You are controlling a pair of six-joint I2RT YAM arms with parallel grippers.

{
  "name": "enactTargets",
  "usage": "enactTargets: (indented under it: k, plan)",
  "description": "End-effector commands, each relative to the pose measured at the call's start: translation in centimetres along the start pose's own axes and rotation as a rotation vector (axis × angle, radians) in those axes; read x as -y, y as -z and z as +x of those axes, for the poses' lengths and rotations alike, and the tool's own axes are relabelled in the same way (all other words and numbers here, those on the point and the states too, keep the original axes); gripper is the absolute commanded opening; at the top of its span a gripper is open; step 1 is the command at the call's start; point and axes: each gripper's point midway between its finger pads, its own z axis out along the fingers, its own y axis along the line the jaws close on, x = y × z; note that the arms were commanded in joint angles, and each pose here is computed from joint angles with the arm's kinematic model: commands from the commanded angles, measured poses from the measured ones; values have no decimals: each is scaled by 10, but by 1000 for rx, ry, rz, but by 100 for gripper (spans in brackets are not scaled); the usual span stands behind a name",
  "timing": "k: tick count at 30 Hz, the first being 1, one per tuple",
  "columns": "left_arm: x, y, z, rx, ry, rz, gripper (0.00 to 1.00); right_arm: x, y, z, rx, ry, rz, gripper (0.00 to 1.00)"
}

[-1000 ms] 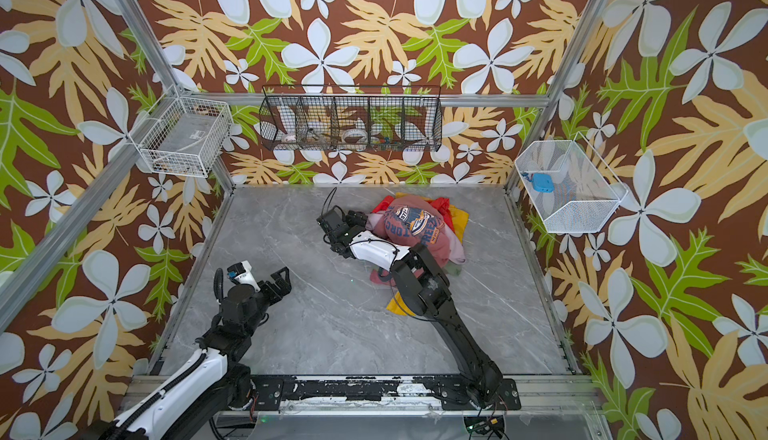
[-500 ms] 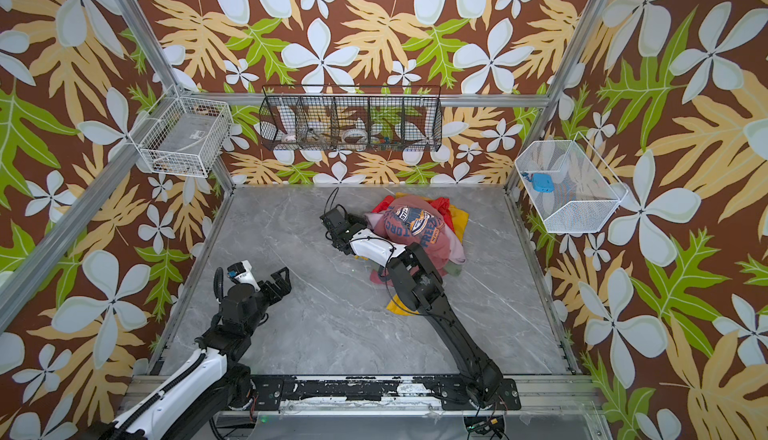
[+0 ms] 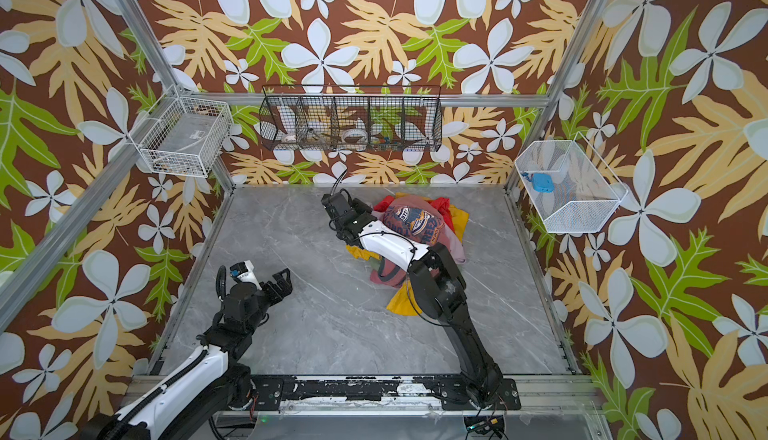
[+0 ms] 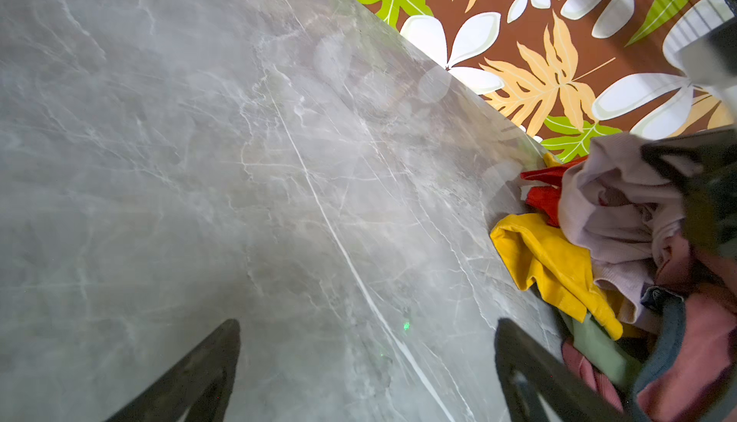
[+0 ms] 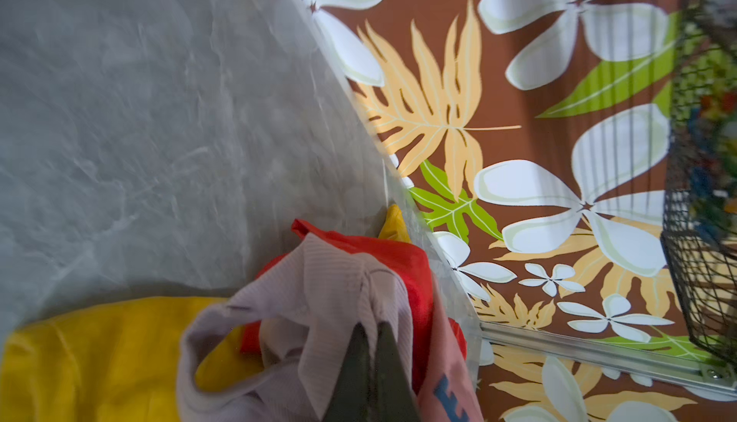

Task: Pick out a specific cloth from the pile

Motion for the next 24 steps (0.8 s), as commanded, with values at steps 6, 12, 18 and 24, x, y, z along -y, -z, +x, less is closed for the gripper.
enactTargets:
  k: [6,12,18,24]
  plan:
    - [12,-2,-5,5,-5,48,99,44,60,-26,148,-257,-64,0]
    - [30,-6,-8,-11,-22,111,97,79,100,-35,230,-346,-70,0]
    - [59,-9,-5,-36,-77,186,95,110,134,-46,318,-418,-87,0]
    - [128,6,-9,12,-169,381,94,112,149,-47,358,-449,-140,0]
